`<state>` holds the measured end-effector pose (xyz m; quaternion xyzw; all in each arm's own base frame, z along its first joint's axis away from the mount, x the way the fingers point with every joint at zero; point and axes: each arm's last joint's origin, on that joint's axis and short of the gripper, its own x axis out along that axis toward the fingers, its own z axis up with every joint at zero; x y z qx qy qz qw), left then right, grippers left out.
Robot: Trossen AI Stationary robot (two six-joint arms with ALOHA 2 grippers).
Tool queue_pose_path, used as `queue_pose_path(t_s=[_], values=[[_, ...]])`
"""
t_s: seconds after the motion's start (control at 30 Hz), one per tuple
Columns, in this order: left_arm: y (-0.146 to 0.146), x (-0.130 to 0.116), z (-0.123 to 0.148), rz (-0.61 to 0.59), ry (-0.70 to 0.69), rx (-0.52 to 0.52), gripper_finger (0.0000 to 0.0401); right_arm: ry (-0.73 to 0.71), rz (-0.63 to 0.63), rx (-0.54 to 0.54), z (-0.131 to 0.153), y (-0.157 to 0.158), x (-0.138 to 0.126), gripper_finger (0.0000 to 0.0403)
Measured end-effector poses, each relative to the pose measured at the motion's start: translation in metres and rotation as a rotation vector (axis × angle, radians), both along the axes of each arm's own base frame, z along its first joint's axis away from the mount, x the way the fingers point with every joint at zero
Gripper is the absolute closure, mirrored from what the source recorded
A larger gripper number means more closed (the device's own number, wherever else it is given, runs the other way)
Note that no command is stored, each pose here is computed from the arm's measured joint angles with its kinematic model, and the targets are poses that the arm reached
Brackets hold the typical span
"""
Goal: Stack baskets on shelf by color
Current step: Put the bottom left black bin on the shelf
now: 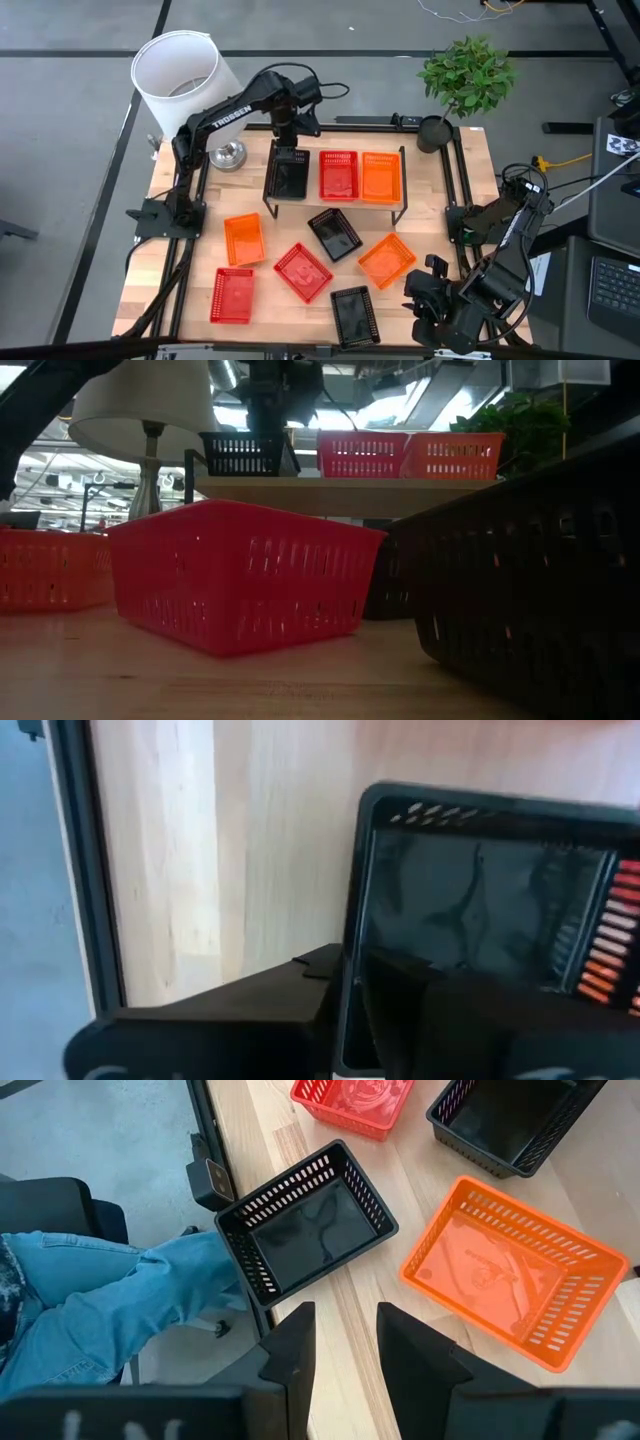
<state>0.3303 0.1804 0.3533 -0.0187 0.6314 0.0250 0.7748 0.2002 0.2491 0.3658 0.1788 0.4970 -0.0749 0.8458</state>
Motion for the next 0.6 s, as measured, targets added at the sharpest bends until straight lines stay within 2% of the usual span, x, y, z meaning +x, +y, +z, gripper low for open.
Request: queue_pose_path(t_s=[0.17, 0.27, 0.5, 0.6], values=[[-0.014, -0.01, 0.033, 0.019, -0.107, 0.033, 0.0355, 0.001, 0.0, -0.001, 0.0, 0.0, 0.0, 0.0295], [-0.03, -0.013, 0.042, -0.011, -0.127, 0.039, 0.0353, 0.0, 0.0, 0.001, 0.0, 0.0, 0.0, 0.0295], [-0.068, 0.002, 0.023, -0.089, -0.056, -0.01, 0.0361, -0.004, 0.0, 0.006, 0.0, 0.001, 0.001, 0.0295], [-0.078, 0.006, 0.008, -0.106, 0.015, -0.003, 0.0362, -0.004, 0.003, 0.004, 0.0, 0.001, 0.001, 0.0295]])
